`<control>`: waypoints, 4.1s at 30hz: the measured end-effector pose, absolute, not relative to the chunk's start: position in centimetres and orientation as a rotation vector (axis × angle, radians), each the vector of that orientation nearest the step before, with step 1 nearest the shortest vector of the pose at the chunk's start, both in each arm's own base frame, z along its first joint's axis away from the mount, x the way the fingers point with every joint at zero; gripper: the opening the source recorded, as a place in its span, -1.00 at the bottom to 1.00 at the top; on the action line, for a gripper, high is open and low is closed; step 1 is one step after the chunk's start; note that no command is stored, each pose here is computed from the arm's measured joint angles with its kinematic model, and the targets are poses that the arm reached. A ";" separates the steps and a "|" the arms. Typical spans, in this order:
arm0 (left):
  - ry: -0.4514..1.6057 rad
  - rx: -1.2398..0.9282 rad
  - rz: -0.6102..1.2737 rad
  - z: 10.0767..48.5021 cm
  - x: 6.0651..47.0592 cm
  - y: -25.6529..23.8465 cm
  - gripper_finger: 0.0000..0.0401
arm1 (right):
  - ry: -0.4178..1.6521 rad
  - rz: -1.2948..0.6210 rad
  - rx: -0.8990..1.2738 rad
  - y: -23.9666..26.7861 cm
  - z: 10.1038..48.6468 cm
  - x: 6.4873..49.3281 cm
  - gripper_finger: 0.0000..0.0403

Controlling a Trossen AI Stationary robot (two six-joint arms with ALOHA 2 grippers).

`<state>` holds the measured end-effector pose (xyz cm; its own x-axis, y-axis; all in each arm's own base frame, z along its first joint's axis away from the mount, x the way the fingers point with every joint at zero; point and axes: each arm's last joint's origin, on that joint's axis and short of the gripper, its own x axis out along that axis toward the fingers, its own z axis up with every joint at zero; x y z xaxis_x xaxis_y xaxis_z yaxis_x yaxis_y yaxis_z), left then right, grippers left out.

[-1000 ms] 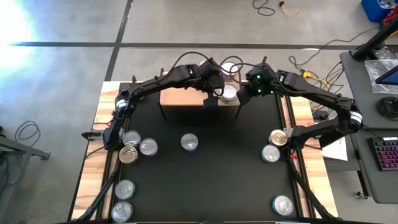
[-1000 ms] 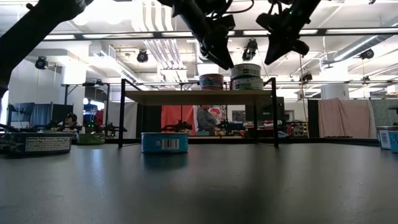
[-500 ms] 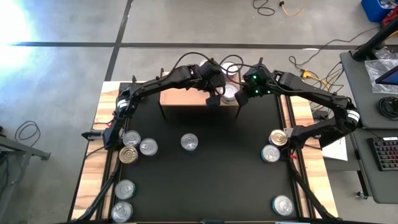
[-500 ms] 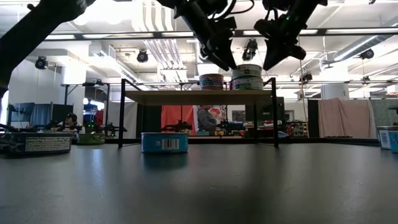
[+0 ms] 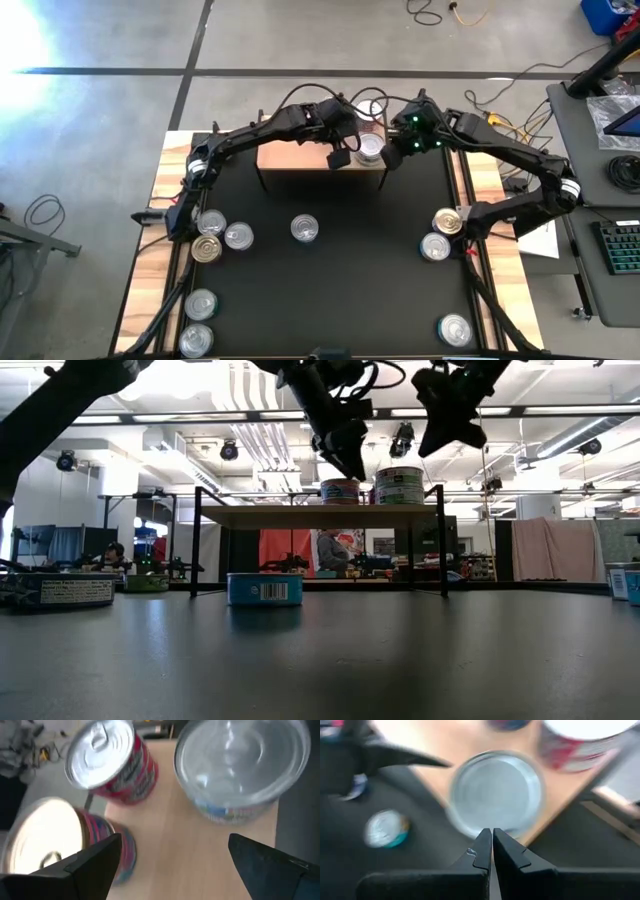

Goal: Stack canned seafood by type on shelf
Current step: Stack the white-green tuna can on top of the other green tuna can on the shelf, then put the yellow-blue tuna can on the shelf

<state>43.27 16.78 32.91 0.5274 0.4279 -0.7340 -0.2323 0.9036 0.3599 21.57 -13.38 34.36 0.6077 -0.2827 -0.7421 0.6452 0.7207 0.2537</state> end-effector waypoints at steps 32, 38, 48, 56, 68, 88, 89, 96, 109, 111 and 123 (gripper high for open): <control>0.874 0.113 0.409 32.0 43.8 18.4 0.75 | 0.826 -0.654 0.652 -13.8 32.2 21.4 -0.95; 0.918 0.108 0.401 31.5 43.4 18.9 0.75 | 0.820 -0.803 0.617 -14.3 31.9 21.5 -0.95; 0.936 0.091 0.351 30.2 43.7 18.5 0.75 | 0.844 -0.710 0.624 -13.1 31.4 23.1 -0.95; 0.845 0.050 0.239 30.2 44.9 16.8 0.75 | 0.843 -0.550 0.605 -11.4 31.6 24.2 -0.95; 1.026 0.064 0.333 32.4 42.8 14.7 0.75 | 0.805 -0.443 0.399 -10.6 33.3 23.1 -0.95; 1.280 0.063 0.337 32.0 38.1 2.9 0.75 | 0.681 -0.361 0.128 -5.3 37.1 24.9 -0.95; 1.267 0.044 0.346 31.7 37.1 2.6 0.75 | 0.670 -0.368 0.121 -4.6 37.3 25.0 -0.93; 1.149 -0.106 0.412 28.0 30.2 0.5 0.75 | 0.570 -0.347 0.295 -0.1 37.9 26.0 -0.65; 1.052 -0.028 0.052 22.5 24.7 -1.1 0.75 | 0.643 -0.523 0.661 7.7 32.2 28.8 -0.29; 1.048 -0.009 0.019 22.1 24.0 -1.1 0.77 | 0.639 -0.546 0.693 9.0 31.6 28.8 -0.23; 0.963 -0.183 0.032 17.7 24.5 -0.6 0.98 | 0.799 -0.617 0.657 10.3 27.5 30.6 0.23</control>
<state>24.53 -0.59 17.72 0.5720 -0.0542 -0.8185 -0.1083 0.9841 -0.1408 30.59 10.31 27.47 0.5490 -0.2458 -0.7988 0.7104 0.6408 0.2911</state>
